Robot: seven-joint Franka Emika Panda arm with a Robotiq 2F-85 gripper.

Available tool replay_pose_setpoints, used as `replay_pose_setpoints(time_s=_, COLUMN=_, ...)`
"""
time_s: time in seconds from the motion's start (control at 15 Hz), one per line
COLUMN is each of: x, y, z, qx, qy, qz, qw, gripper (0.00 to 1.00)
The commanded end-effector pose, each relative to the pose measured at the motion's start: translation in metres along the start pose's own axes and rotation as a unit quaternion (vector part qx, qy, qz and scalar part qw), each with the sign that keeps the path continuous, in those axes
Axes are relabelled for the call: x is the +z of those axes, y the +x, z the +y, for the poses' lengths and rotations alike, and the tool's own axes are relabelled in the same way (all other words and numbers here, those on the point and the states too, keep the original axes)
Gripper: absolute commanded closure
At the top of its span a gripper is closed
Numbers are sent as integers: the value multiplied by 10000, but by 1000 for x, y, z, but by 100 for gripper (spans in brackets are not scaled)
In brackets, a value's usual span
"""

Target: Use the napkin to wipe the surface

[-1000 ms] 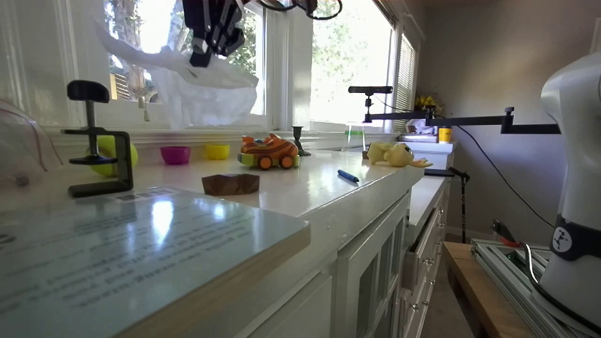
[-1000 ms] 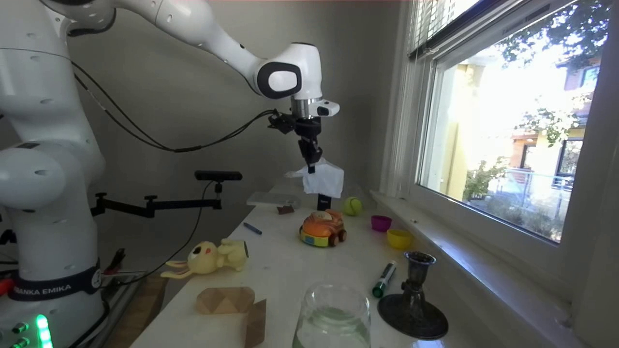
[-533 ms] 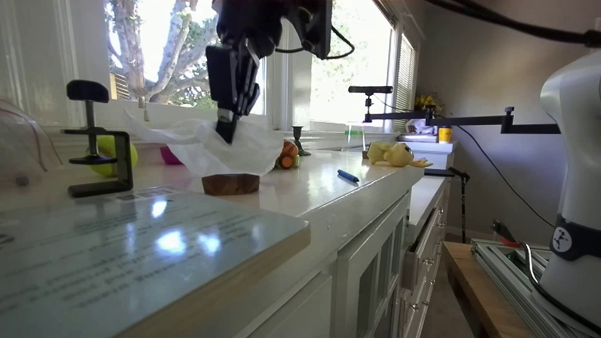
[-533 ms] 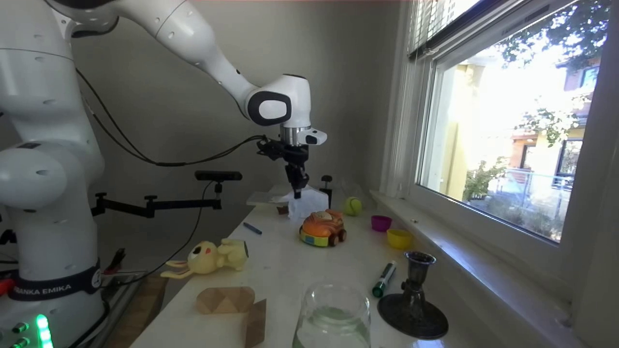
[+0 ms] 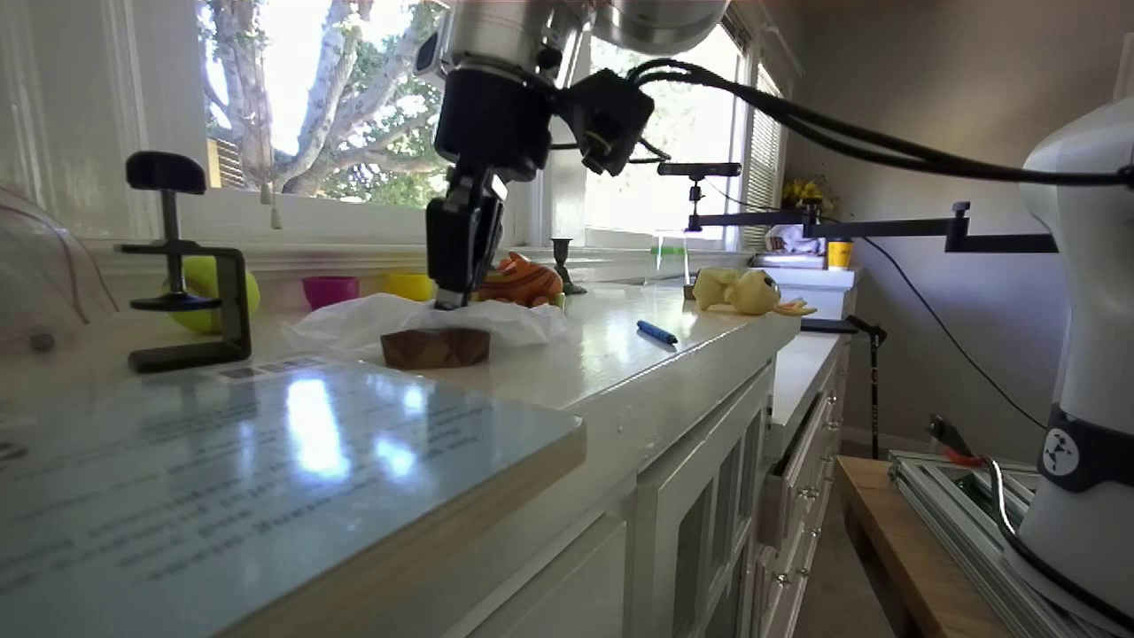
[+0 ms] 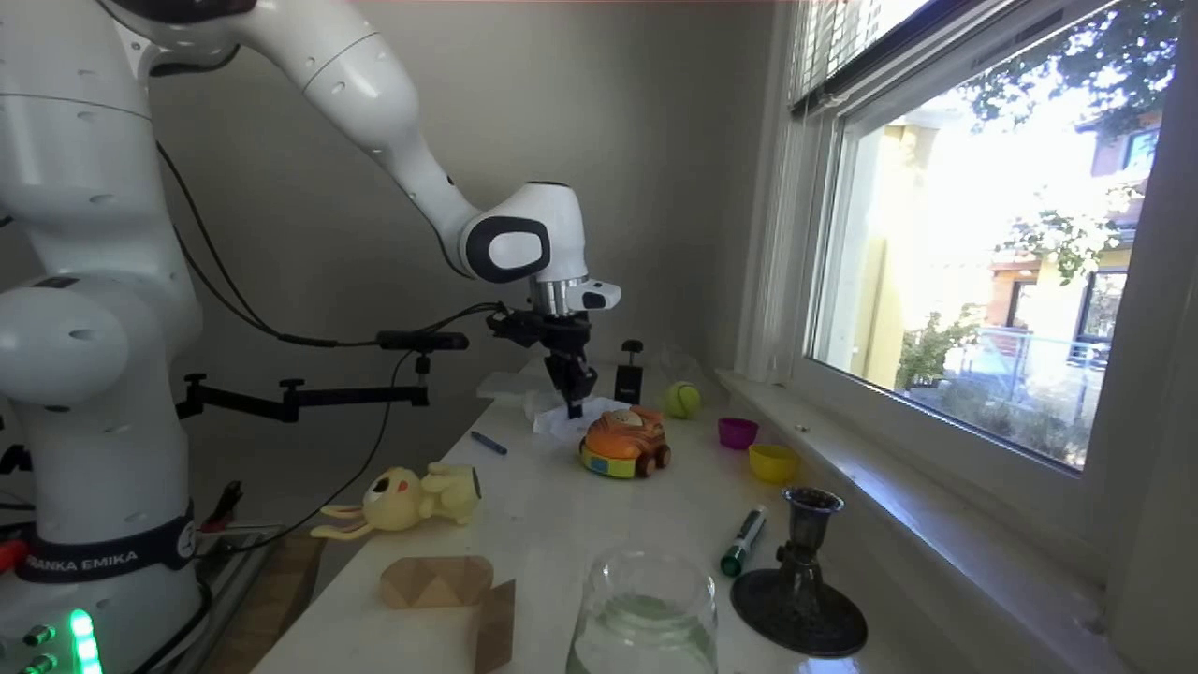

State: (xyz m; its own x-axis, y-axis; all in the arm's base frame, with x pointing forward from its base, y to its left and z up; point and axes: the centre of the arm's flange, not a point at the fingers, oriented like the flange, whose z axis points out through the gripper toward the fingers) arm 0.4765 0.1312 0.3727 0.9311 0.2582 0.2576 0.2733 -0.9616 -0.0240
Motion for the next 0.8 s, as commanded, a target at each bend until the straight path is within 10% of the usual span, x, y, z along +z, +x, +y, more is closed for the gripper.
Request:
replay_pose_setpoints(time_s=0.0, x=12, y=8, z=2, qx=-256, qy=-200, qz=118, qw=9994, gripper=100)
replay_pose_setpoints(time_s=0.73, x=29, y=57, z=40, qx=20, qy=-127, qz=31, qw=9999, gripper=100)
